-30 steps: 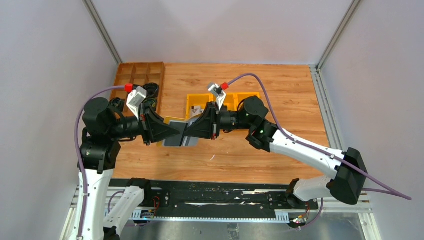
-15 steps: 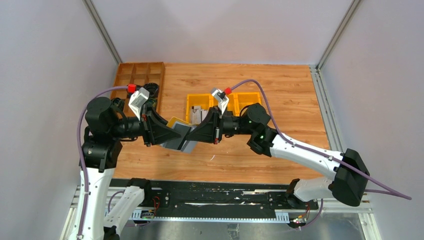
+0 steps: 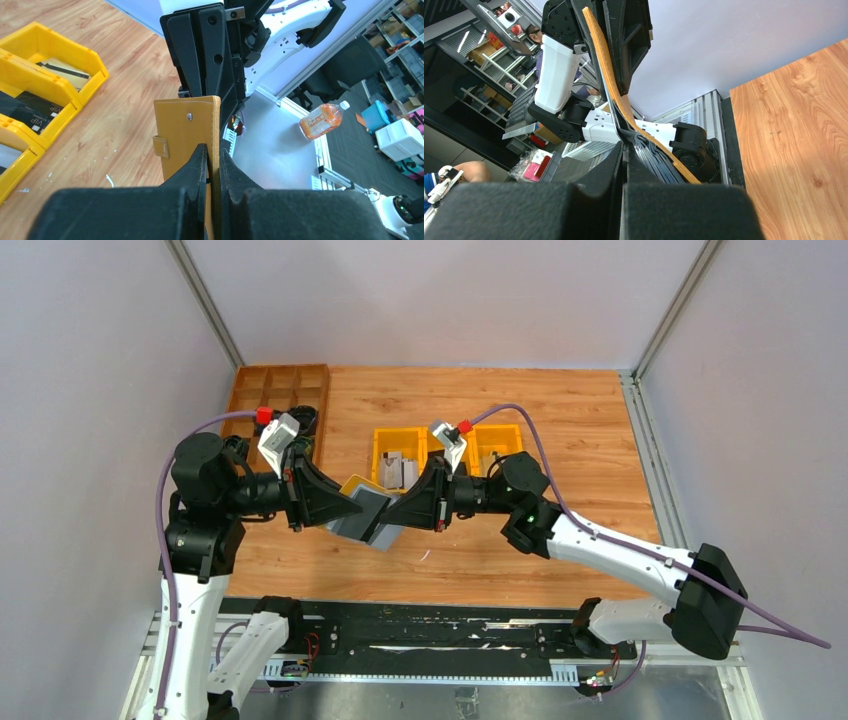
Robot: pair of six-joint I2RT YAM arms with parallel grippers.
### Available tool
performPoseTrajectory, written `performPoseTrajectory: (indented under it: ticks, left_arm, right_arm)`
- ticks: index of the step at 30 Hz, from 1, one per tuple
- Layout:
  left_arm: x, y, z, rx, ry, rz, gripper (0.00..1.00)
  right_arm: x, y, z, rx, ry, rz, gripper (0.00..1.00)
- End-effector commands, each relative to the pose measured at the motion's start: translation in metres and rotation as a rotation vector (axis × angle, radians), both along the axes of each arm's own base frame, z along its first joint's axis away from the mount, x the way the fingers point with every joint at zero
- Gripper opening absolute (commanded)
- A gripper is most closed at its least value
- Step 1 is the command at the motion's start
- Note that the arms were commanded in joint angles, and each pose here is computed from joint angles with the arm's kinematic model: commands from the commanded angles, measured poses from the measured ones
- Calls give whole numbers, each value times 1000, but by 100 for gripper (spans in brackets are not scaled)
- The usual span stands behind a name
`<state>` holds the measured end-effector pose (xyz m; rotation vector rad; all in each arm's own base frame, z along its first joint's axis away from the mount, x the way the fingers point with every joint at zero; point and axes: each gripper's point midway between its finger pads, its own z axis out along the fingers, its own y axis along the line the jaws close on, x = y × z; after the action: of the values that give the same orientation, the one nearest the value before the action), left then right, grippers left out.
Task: Take the credit cards out of the card holder
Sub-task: Remove the credit card from the card holder.
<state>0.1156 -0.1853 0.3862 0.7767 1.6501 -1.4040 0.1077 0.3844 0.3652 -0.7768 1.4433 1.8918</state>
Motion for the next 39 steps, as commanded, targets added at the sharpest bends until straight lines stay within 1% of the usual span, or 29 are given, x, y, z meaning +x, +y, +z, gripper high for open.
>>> performPoseTrajectory:
  ticks: [1,7,13,19,22,23,24,27,29,35,37,39]
  left_arm:
    - [-1,-1,11,-14,-23,5,0]
    - [5,-2,21,-43,-26,38,0]
    - [5,-2,33,-71,-38,54,0]
    - [2,-2,36,-74,-49,51,0]
    - [3,-2,37,-75,-52,53,0]
    - [3,-2,38,-76,-52,52,0]
    - [4,-2,38,-76,-50,53,0]
    - [3,-2,40,-80,-50,51,0]
    - [2,-2,41,-82,-50,48,0]
    - [-1,-2,41,-86,-44,45,0]
    - [-2,-2,40,-87,-47,43,0]
    - [-2,-2,39,-87,-42,42,0]
  right_arm:
    - [2,-5,10,38,-24,-12,0]
    - [3,4,12,60,-17,0,0]
    - [9,11,11,112,-10,-51,0]
    - [13,6,10,130,-2,-103,0]
    - [11,4,12,126,-11,-101,0]
    - [10,3,14,130,-14,-98,2]
    - [9,3,16,135,-18,-94,7]
    - [8,2,23,154,-19,-83,32]
    - [9,4,27,166,-22,-80,37]
    - [17,14,32,170,-7,-87,41]
    - [17,15,37,190,-5,-84,42]
    - [17,16,44,208,-10,-74,39]
